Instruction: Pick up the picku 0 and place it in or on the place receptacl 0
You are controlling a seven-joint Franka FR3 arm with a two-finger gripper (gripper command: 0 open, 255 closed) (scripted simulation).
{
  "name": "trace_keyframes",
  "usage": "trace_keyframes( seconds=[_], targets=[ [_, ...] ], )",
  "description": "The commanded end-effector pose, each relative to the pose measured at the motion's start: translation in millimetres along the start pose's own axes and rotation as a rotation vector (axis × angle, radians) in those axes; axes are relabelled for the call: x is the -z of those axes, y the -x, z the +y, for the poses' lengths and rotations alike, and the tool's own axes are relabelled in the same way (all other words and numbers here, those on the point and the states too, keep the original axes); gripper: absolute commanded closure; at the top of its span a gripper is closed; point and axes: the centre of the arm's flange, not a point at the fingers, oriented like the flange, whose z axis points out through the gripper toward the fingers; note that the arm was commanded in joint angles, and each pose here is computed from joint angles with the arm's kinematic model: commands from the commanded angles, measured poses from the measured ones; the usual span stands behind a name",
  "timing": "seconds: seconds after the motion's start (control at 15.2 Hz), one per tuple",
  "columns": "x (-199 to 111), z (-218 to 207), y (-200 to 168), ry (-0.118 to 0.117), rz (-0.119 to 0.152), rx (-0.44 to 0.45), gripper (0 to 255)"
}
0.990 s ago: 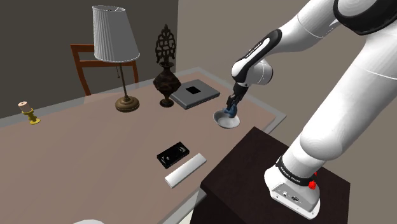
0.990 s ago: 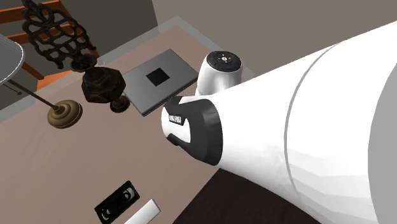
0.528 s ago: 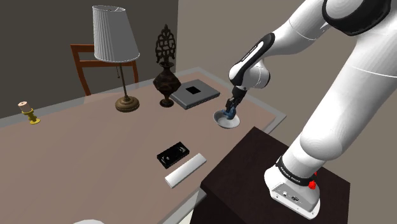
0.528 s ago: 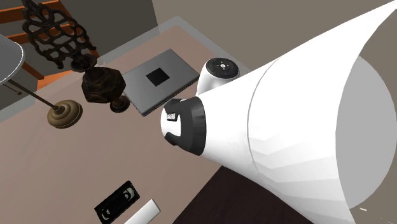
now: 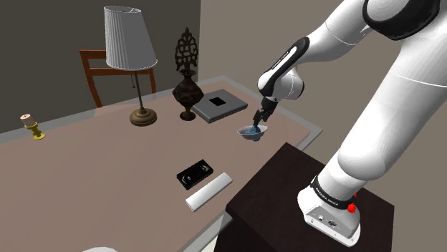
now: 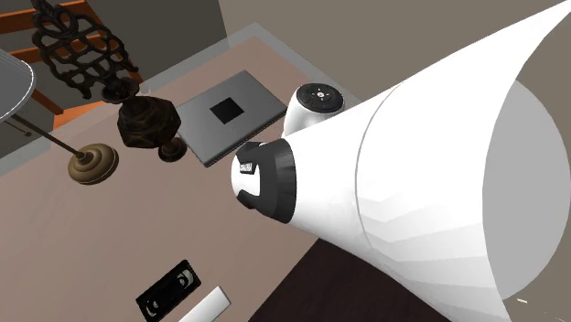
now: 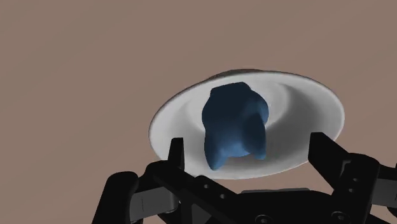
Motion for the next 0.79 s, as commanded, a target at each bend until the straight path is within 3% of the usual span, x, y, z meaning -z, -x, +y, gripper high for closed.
trace_keyframes(
  seconds=[0.0, 0.26, 0.73],
  targets=[
    [0, 0, 0, 0.0, 0.0, 0.0, 0],
    [50, 0, 0, 0.0, 0.0, 0.0, 0],
    [50, 0, 0, 0.0, 0.0, 0.0, 0]
  ],
)
